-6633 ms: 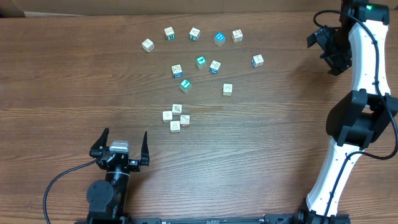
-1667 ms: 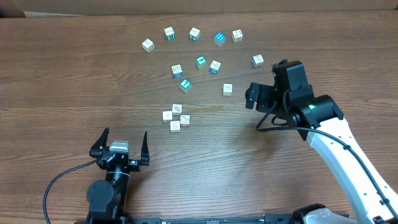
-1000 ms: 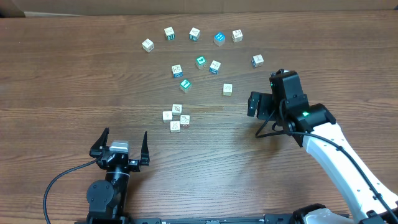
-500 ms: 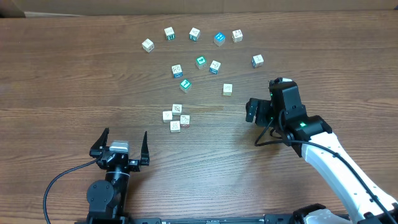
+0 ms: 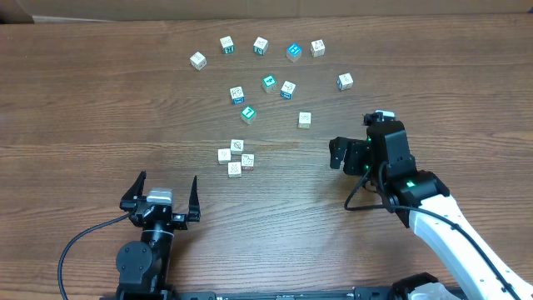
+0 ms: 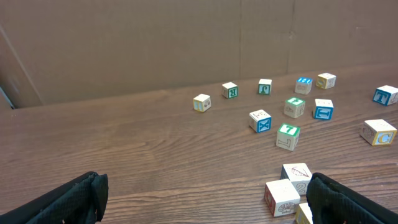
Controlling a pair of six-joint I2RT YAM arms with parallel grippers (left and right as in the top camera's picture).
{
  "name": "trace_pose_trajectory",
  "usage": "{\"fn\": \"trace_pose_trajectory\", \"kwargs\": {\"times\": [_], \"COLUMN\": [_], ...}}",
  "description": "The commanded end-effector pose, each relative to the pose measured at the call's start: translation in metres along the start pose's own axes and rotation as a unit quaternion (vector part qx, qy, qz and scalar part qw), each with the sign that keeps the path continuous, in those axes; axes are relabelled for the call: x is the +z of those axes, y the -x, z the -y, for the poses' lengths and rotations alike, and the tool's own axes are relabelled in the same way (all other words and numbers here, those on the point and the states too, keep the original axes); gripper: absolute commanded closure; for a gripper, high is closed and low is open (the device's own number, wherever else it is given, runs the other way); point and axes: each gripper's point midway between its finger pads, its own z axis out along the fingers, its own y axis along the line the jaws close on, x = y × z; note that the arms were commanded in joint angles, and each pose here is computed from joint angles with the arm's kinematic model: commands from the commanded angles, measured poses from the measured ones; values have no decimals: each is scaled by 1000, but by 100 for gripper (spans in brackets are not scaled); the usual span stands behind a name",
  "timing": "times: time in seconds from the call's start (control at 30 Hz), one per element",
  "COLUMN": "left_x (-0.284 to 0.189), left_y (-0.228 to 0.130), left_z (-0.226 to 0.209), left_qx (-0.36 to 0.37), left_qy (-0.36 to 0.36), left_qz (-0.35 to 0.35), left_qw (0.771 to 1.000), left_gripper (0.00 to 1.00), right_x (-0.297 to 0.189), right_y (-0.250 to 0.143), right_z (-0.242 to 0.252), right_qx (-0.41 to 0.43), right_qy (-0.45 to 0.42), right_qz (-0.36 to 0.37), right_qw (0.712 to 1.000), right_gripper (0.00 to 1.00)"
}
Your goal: Form a circle
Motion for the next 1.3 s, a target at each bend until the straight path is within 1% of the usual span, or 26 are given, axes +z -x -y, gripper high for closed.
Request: {"fn": "trace_pose_trajectory", "kwargs": {"times": [0.0,0.47,0.7,0.83,0.97,1.1,1.17,1.27], "left_x": [0,0,0,0,0,0,0,0], "left_y": [1,1,1,1,1,1,1,1], "left_z": [-2,-2,-2,-2,-2,-2,-2,-2], "left_qx": [13,13,13,13,13,13,13,13], "left_qy": [5,5,5,5,5,5,5,5], "left_qz": [3,3,3,3,3,3,3,3], "left_qw": [1000,1000,1000,1000,1000,1000,1000,1000], "left_gripper": [0,0,0,1,1,0,1,0], "right_x": [-6,-18,-26,-33,-44,-49,-51,-52], "right_y": [1,-12,-14,-14,-11,-16,-22,-27], "right_z": [7,25,26,25,22,25,27,29], "right_qx": [5,27,31,34,33,31,28,28], "right_qy": [2,18,46,70,108,120,131,136], "right_qz": [22,72,111,144,196,233,264,284], "right_qw": [1000,997,992,987,974,964,955,949], "right_gripper": [0,0,0,0,0,0,0,0]}}
